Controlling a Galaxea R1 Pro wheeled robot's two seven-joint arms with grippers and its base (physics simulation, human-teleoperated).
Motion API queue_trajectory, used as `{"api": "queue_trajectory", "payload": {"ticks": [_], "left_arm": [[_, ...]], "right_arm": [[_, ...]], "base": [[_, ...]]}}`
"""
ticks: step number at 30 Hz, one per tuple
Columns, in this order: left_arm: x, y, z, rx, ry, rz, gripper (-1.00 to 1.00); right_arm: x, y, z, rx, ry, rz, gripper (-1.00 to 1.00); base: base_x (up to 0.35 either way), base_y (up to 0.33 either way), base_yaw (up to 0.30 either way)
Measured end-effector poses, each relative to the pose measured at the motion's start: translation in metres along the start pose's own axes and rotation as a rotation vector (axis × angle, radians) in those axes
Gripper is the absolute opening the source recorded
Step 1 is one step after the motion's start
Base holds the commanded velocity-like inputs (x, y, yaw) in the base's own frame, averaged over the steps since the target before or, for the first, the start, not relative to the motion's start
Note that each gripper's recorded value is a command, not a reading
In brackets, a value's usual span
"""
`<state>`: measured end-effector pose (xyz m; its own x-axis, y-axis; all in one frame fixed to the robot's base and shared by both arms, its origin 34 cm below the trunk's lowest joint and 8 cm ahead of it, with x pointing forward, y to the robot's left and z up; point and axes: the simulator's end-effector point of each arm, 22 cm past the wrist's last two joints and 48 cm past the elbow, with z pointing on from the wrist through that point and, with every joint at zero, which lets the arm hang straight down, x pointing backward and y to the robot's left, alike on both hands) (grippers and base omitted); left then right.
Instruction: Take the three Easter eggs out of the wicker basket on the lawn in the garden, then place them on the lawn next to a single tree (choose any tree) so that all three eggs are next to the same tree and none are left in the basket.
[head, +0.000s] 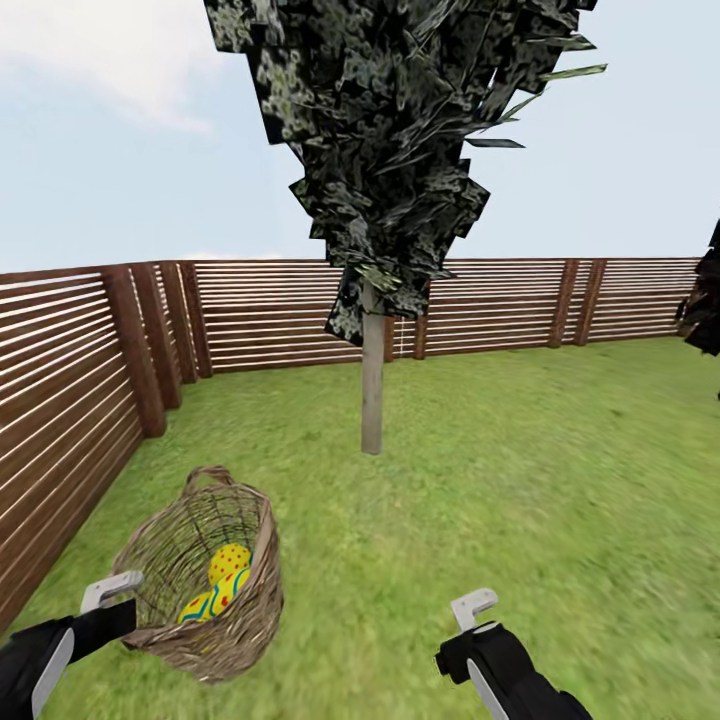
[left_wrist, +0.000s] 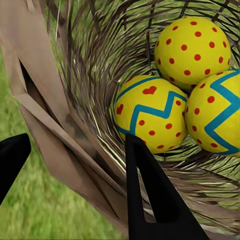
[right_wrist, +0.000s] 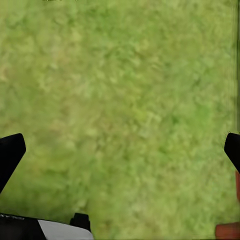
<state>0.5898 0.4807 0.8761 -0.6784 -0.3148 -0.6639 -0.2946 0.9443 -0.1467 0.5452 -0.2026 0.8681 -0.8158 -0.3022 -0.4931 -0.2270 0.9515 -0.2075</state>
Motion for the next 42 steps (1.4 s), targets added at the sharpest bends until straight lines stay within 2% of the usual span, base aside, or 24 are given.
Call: {"api": "queue_trajectory", "payload": {"ticks": [38, 42], "left_arm": [[0.0007, -0.0025, 0.0005, 0.005, 0.000, 0.002, -1.00], [-0.0001, -0.0021, 0.0001, 0.006, -0.002, -0.001, -1.00]], "right_arm": [[0.0006, -0.0029, 0.0004, 0.001, 0.002, 0.009, 1.00], [-0.0002, -0.0036, 0.0007, 0.003, -0.003, 0.010, 1.00]], "base": [[0.334, 0.005, -0.300], [0.334, 0.086, -0.081]]}}
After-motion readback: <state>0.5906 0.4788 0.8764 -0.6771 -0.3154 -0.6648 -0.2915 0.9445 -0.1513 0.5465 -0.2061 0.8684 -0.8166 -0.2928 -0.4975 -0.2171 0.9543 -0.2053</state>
